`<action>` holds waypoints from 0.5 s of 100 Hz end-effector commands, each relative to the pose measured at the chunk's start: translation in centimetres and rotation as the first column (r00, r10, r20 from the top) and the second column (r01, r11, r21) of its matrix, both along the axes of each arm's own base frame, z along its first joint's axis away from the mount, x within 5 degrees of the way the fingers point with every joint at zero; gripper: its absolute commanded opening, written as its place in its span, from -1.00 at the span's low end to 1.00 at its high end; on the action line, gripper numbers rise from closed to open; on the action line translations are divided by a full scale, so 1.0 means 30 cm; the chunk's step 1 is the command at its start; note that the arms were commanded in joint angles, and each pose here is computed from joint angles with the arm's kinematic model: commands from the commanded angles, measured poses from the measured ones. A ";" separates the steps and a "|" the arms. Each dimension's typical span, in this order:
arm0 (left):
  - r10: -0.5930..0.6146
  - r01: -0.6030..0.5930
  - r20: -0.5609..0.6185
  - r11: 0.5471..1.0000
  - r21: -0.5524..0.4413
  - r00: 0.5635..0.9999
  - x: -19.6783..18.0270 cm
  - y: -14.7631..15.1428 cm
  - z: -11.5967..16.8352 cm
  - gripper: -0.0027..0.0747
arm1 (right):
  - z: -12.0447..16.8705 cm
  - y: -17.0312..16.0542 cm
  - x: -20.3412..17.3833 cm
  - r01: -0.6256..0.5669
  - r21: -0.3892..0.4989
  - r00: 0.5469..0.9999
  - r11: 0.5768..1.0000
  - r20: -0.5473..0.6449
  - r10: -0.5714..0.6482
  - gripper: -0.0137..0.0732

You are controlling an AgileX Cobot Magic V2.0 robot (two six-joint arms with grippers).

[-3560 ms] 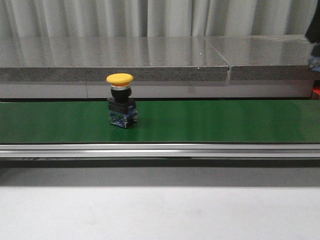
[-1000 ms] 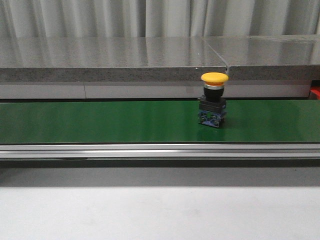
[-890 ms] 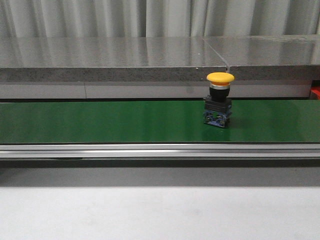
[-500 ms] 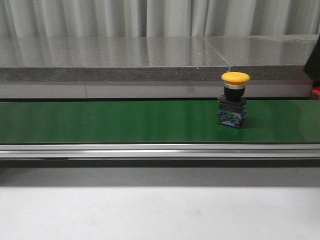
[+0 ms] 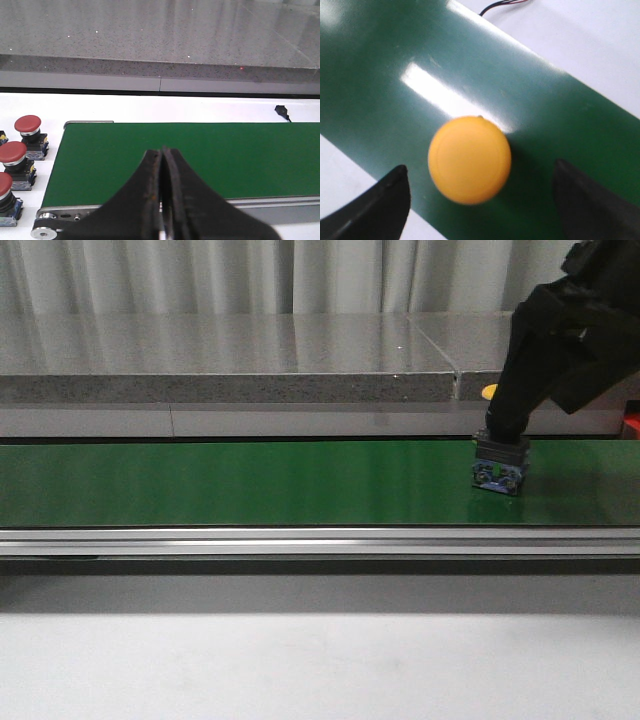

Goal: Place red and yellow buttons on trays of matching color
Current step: 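Carry the yellow button with the right gripper into the yellow tray, release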

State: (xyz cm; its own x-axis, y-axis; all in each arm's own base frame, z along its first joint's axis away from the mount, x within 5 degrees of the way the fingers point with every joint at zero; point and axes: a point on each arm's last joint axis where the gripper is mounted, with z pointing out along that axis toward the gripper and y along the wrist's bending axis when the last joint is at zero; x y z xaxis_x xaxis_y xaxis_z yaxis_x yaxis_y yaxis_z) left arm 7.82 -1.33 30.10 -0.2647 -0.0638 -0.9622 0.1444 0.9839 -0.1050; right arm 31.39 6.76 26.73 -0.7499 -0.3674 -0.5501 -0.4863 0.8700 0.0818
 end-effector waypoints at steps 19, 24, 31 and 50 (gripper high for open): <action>-0.012 0.013 0.092 1.000 -0.016 0.996 0.004 -0.004 0.050 -0.98 | 0.034 0.010 0.062 0.029 0.029 0.997 0.999 0.068 -0.031 0.34; -0.012 0.013 0.092 1.000 -0.016 0.996 0.004 -0.004 0.050 -0.98 | 0.034 0.010 0.061 0.035 0.033 0.997 0.999 0.062 -0.037 0.11; -0.012 0.013 0.092 1.000 -0.016 0.996 0.004 -0.004 0.050 -0.98 | 0.035 0.009 0.061 0.044 0.038 0.997 0.998 0.059 -0.046 -0.20; -0.012 0.013 0.092 1.000 -0.016 0.996 0.004 -0.004 0.050 -0.98 | 0.086 -0.023 0.030 0.090 0.032 0.993 0.995 0.071 -0.092 -0.36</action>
